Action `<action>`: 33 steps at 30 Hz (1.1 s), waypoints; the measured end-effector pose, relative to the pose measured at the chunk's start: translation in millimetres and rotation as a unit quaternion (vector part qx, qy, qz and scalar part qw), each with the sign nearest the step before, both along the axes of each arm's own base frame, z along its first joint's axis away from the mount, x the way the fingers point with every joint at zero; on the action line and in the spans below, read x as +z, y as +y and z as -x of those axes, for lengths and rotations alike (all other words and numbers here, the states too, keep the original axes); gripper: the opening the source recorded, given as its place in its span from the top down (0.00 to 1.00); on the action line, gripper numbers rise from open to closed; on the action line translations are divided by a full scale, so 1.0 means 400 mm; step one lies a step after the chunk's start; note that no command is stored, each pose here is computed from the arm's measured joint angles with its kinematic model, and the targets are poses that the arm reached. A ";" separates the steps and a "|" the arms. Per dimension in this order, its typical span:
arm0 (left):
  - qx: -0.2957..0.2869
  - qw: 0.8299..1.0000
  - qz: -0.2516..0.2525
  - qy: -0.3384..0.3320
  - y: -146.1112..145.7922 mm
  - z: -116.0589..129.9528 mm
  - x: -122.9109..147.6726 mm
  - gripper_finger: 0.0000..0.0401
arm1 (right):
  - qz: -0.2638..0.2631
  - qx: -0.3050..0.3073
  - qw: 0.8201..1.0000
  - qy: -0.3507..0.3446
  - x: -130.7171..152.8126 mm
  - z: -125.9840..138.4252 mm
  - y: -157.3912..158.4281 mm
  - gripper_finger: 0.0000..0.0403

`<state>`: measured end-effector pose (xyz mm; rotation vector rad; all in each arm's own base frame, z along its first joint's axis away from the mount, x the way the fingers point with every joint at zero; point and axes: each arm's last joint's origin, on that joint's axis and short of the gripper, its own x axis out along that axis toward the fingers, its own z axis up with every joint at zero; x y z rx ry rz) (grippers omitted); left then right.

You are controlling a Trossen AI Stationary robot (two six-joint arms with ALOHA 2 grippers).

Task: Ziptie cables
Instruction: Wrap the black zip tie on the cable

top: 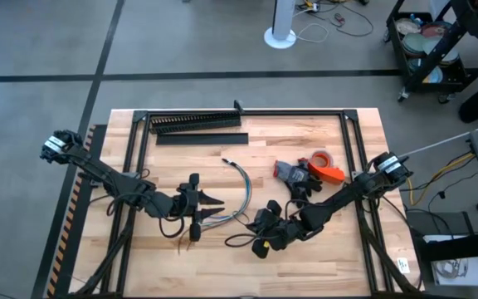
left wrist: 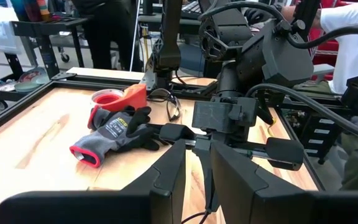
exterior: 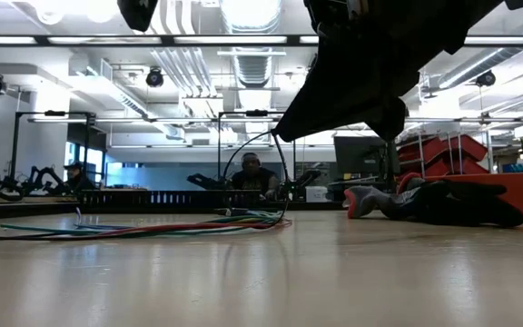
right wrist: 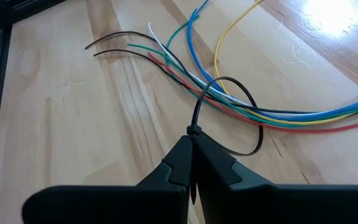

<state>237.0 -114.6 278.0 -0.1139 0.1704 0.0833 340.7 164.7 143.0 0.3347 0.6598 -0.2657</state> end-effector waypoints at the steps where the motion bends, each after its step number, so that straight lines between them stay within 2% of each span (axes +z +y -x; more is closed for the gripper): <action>1: 0.000 1.000 0.000 0.000 0.000 0.000 0.000 0.84 | 0.000 0.000 1.000 0.000 0.000 0.000 0.000 1.00; 20: -0.002 1.000 0.003 0.000 0.000 0.000 0.000 0.81 | 0.003 0.001 1.000 0.000 0.000 0.000 -0.001 1.00; 33: 0.002 1.000 0.002 -0.001 0.000 0.000 0.000 0.72 | 0.003 0.002 1.000 0.001 0.000 0.000 -0.001 1.00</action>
